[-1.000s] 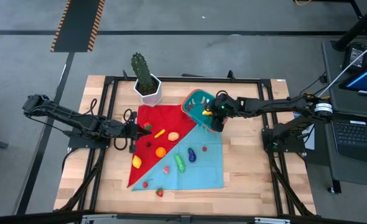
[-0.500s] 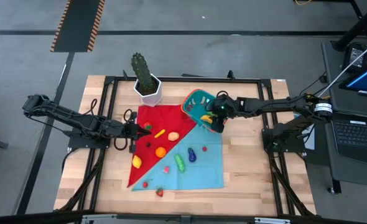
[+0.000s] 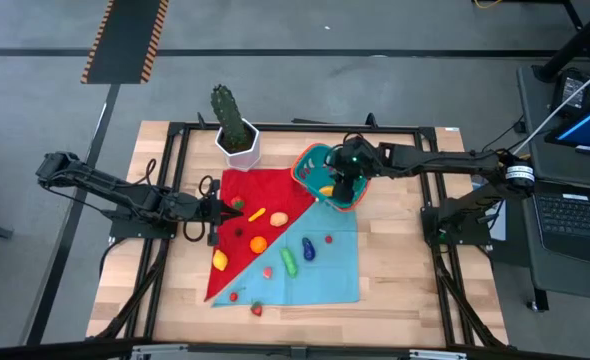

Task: Build produce basket
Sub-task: Put the red raspberry into the blue basket

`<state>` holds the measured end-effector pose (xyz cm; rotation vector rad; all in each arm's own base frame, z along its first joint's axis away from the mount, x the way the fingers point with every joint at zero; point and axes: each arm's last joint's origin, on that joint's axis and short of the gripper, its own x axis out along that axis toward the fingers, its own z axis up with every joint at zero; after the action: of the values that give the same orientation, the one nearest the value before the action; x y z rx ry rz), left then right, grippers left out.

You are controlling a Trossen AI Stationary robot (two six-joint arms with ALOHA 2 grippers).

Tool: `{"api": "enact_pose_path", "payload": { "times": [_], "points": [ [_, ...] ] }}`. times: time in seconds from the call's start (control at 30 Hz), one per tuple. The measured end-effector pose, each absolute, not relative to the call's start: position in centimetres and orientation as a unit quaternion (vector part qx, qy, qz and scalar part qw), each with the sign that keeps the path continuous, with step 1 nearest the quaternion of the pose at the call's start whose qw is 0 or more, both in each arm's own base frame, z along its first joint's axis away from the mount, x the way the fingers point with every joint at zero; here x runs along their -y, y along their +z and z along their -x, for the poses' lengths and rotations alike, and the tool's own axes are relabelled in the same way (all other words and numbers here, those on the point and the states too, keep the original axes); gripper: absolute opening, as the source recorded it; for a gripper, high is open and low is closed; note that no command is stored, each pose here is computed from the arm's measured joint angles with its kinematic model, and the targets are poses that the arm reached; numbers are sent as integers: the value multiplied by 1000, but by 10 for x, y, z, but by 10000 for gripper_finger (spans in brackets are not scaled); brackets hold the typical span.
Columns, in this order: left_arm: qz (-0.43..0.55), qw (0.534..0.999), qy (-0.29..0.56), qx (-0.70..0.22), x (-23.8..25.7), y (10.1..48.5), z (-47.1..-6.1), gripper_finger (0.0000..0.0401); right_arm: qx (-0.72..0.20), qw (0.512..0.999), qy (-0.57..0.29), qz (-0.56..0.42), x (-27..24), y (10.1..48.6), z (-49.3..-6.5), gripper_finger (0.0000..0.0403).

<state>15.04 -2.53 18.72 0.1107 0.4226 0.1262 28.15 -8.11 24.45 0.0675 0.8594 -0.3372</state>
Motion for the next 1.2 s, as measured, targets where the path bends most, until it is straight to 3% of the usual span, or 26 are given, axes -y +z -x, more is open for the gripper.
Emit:
{"api": "enact_pose_path", "payload": {
  "times": [0.33,0.67,1.0,1.2],
  "points": [
    [-55,974,63,-210,25,187,-150,0,-458,879,-87,-99,44,241,-282,147],
    [-56,974,62,-210,25,187,-150,0,-463,882,-10,-85,-17,240,-287,149],
    [-57,974,62,-212,25,187,-150,0,-488,871,-29,-53,-47,216,-296,192],
    [-58,973,62,-215,25,186,-150,0,-517,854,-34,-52,-52,193,-305,192]
  ]
}}
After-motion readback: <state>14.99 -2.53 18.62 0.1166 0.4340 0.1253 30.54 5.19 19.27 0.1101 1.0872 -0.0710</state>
